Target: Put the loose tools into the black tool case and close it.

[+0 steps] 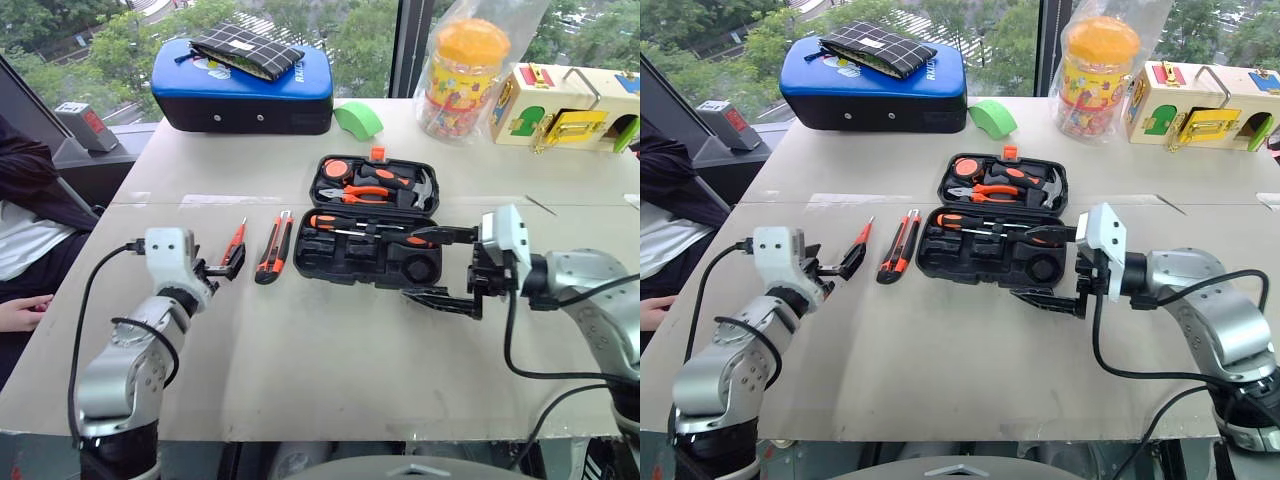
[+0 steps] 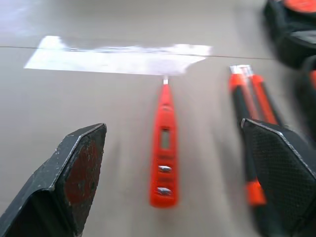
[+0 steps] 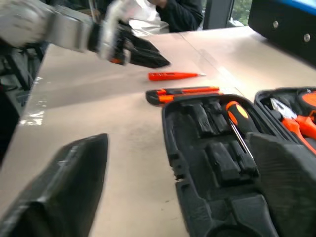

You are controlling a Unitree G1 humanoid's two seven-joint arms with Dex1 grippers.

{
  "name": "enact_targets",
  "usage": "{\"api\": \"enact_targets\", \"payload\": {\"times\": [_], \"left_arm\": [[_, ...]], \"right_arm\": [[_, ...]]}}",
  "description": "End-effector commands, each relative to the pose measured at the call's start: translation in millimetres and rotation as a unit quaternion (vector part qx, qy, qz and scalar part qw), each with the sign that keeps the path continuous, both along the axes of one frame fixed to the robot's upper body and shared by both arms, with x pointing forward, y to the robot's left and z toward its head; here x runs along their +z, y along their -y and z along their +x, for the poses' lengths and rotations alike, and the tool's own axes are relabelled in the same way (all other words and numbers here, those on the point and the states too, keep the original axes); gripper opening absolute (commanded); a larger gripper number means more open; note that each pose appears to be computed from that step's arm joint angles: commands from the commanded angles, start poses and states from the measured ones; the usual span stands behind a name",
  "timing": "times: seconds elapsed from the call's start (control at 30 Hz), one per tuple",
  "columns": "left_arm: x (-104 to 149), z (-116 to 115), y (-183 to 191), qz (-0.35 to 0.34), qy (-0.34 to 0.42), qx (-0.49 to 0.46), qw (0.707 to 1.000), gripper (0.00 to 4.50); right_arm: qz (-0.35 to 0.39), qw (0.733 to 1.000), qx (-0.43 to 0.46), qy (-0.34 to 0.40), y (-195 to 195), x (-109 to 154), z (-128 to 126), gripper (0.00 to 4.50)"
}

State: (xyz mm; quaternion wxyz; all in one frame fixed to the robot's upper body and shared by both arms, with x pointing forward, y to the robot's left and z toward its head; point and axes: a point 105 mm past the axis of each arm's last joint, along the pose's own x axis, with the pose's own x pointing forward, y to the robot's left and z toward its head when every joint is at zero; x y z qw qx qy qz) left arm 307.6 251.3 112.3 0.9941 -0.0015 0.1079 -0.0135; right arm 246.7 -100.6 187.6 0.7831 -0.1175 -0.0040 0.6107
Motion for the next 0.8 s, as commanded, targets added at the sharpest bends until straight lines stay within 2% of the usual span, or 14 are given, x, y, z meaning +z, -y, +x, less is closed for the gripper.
{"api": "enact_targets", "payload": {"times": [0.03, 0.07, 0.17, 0.33, 0.4, 0.43, 0.5, 0.57, 0.73, 0.8], "left_arm": [[-15, 15, -5, 0.031, -0.036, 0.000, 0.999, 4.50], [-21, 19, -7, 0.038, -0.048, 0.000, 0.998, 4.50], [-29, 27, -10, 0.044, -0.062, -0.008, 0.997, 3.62], [-28, 31, -4, 0.044, -0.058, -0.053, 0.996, 1.18], [-10, 35, 2, 0.022, -0.008, -0.086, 0.996, 0.33], [5, 37, 3, 0.007, 0.021, -0.104, 0.994, 0.12], [29, 39, 7, -0.005, 0.057, -0.152, 0.987, 0.12], [44, 38, 27, 0.011, 0.067, -0.245, 0.967, 0.12], [51, 38, 80, 0.074, 0.051, -0.449, 0.889, 0.12], [50, 42, 94, 0.114, 0.051, -0.495, 0.860, 0.12]], "right_arm": [[0.005, 0.999, -0.004, 0.037, 0, 12, -12, 4.40], [0.001, 0.999, -0.011, 0.041, 1, 11, -12, 4.40], [-0.005, 0.998, -0.035, 0.047, 7, 8, -14, 4.50], [-0.002, 0.997, -0.059, 0.051, 13, 6, -17, 4.50], [0.002, 0.996, -0.073, 0.055, 14, 5, -18, 4.50], [0.003, 0.994, -0.084, 0.068, 15, 5, -20, 4.50], [0.008, 0.992, -0.101, 0.072, 17, 4, -24, 4.50], [0.008, 0.990, -0.119, 0.072, 20, 0, -30, 4.50], [-0.003, 0.983, -0.165, 0.074, 31, -4, -42, 4.50], [-0.010, 0.980, -0.184, 0.074, 37, -5, -46, 4.50]]}}
